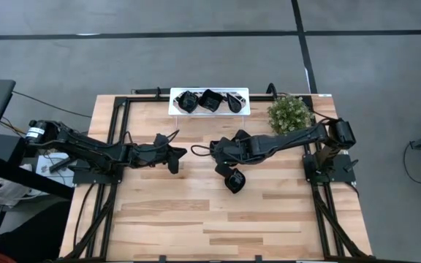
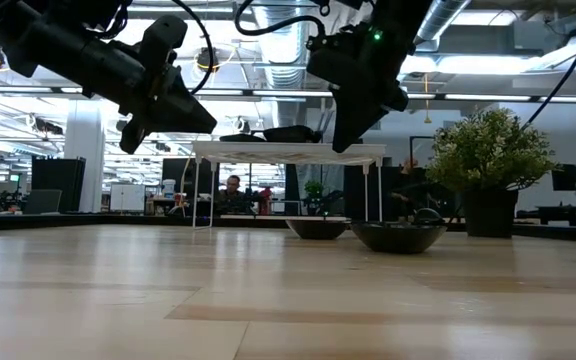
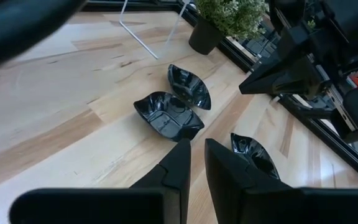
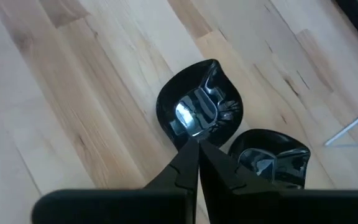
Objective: Pick & Place Mini shaped plates
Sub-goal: Stack the leaf-shaped plate on top of the other leaf-shaped plates on the shelf
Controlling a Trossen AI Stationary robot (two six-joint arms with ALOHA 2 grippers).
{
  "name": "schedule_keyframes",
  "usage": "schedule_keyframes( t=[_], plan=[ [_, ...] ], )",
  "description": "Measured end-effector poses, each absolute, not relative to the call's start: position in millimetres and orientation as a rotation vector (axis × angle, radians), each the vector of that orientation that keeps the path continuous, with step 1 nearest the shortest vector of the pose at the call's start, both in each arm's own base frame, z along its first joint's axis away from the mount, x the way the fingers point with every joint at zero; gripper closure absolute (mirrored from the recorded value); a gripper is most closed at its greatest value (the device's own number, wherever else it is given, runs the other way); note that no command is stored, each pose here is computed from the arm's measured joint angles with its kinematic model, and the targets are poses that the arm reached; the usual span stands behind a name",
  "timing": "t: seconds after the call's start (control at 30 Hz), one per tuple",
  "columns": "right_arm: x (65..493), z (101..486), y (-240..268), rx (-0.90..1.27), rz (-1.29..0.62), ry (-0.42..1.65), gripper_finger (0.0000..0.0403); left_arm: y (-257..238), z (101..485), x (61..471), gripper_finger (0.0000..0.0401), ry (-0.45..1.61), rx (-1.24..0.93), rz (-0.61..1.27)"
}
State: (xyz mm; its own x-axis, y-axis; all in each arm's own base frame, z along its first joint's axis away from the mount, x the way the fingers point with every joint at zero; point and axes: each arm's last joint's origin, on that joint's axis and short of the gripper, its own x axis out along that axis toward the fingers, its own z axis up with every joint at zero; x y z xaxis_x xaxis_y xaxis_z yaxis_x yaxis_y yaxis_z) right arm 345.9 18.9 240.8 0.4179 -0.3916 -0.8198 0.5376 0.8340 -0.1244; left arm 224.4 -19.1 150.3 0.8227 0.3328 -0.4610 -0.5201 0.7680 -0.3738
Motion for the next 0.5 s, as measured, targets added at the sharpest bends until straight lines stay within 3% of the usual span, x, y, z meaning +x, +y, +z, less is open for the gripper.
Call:
schedule_keyframes(
  t=[0.33, 0.5],
  plan=[
    [345, 207, -2, 0.413, -0.503, 0.968, 0.0393, -19, 151, 225, 0.0352, 0.375, -0.517, 0.473],
    [345, 207, -23, 0.482, -0.502, 0.973, 0.0362, -19, 152, 225, 0.0352, 0.368, -0.520, 0.470]
  ],
)
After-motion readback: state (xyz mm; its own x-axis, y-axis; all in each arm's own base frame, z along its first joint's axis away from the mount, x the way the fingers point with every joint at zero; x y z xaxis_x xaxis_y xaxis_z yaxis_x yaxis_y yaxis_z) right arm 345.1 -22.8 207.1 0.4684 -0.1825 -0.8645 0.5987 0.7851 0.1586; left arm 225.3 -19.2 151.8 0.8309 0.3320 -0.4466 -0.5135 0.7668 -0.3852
